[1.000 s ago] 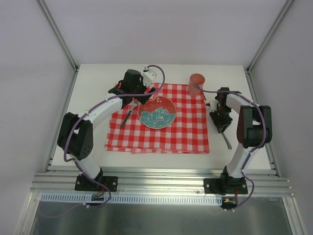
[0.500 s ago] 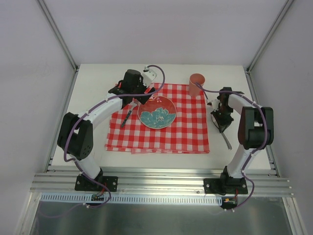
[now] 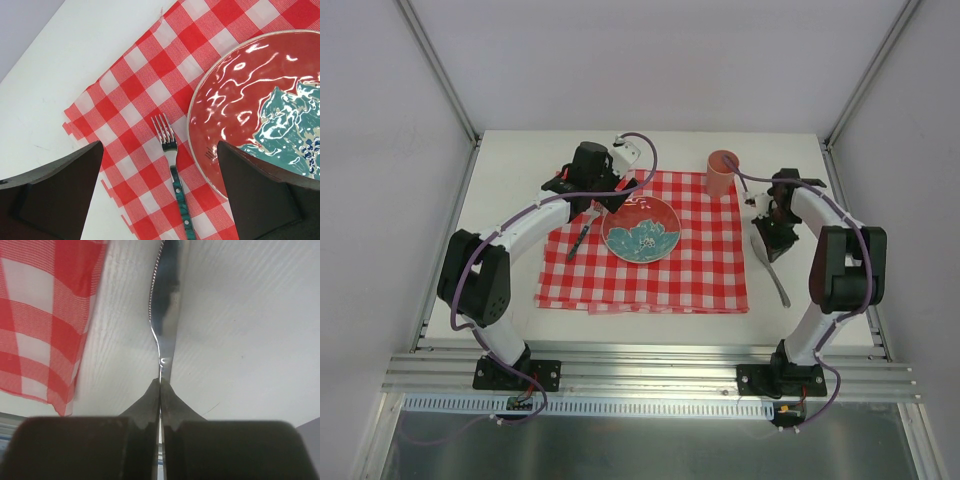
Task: Set the dinner table for one person
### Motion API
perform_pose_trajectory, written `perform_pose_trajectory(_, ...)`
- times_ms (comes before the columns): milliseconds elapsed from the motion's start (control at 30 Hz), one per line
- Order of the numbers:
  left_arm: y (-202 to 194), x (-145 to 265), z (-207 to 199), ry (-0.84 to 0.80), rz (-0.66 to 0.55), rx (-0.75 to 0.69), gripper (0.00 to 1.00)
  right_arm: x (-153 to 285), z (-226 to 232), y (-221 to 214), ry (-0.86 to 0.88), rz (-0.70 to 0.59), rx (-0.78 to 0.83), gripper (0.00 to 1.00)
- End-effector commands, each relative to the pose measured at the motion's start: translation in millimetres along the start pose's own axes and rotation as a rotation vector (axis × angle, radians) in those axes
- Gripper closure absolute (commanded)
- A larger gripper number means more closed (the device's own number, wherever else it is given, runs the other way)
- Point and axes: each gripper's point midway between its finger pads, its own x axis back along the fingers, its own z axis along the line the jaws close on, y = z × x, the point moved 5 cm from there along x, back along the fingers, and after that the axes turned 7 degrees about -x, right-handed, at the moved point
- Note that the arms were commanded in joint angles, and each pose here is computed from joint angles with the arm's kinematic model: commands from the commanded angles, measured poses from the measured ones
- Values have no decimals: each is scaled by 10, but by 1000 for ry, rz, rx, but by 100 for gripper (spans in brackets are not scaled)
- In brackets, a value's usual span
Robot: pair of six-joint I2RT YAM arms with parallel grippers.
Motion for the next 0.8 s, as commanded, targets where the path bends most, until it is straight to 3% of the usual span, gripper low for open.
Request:
perform_pose_trajectory(0,121,10,-17,3,-42,5,1,394,202,101,20,-94,30,100)
perform_pose_trajectory(167,159,1,-9,6,-50,1,1,370,286,111,12,-92,62,98)
perform_pose_trajectory(233,166,6,-10,7,-51,-1,1,267,271,90,6,-59,65,74)
perform_pose_trajectory(333,177,13,-6,10,-53,-5,1,139,195,32,-24,-45,65,60)
perform_pose_trajectory(600,177,22,-11,12,-52,-12,1,14,34,27,-50,-31,63,57)
perform_pose_trajectory(767,211,22,-41,7,-59,-17,1,-210,4,1,-30,46,56,57)
